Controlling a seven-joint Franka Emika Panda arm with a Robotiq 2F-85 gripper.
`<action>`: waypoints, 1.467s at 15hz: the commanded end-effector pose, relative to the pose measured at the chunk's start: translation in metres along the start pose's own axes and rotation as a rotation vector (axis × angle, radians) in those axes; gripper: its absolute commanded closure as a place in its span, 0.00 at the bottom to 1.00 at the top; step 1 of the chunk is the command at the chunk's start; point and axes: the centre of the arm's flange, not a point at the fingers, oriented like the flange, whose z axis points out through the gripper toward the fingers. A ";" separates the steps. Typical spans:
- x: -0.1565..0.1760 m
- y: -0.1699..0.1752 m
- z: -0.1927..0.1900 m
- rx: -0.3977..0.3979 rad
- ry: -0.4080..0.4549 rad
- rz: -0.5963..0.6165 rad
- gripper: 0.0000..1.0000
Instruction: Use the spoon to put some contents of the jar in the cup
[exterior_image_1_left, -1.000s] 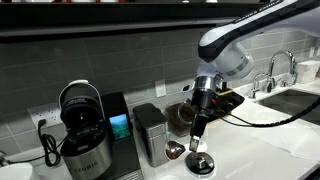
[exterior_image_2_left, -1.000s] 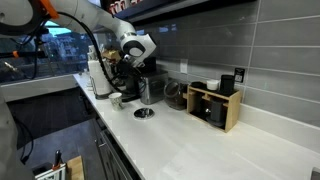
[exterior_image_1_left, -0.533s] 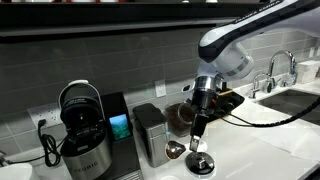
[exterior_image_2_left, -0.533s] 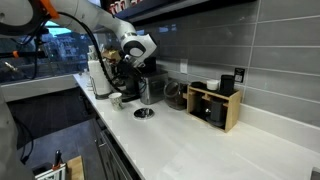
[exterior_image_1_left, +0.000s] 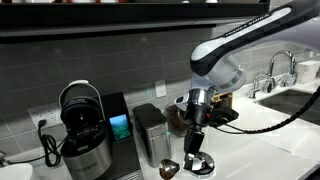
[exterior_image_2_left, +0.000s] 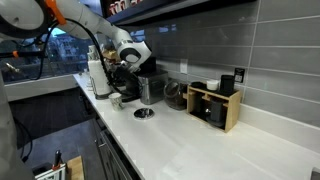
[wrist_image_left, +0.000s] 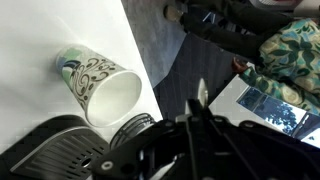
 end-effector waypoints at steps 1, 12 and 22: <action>-0.005 -0.001 0.020 -0.053 -0.010 -0.057 0.99; -0.012 0.014 0.035 -0.205 -0.056 -0.081 0.99; -0.011 0.002 0.046 -0.340 -0.135 -0.187 0.99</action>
